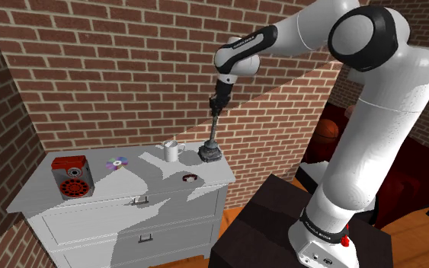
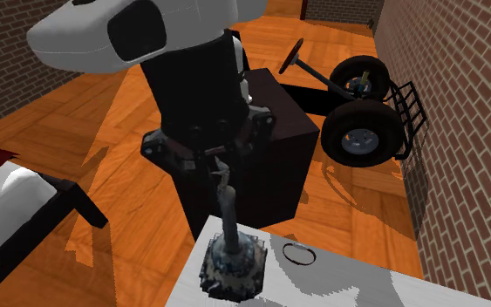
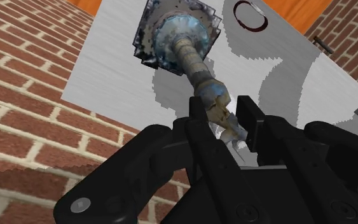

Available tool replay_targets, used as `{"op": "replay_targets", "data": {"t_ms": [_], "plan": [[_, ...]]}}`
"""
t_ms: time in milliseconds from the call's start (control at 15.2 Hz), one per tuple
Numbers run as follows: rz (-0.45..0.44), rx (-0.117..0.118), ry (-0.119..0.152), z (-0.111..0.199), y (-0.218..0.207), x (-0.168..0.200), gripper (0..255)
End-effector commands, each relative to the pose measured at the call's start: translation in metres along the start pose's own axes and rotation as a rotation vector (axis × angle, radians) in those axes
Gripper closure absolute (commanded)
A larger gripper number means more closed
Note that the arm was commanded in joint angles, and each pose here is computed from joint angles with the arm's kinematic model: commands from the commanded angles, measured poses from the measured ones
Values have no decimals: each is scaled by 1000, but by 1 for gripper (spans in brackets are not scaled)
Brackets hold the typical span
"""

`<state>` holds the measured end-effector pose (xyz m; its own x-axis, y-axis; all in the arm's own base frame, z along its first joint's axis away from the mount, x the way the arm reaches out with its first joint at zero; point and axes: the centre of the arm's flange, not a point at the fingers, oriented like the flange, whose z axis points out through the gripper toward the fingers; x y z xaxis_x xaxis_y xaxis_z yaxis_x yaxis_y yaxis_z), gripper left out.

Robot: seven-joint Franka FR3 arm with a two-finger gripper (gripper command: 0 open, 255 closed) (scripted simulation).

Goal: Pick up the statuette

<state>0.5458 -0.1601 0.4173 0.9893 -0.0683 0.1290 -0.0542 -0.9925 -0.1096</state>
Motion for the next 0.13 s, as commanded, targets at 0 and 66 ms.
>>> {"op": "replay_targets", "data": {"t_ms": [0,66], "plan": [[0,0,1,-6,-1,2,255],[0,0,1,-6,-1,2,255]]}}
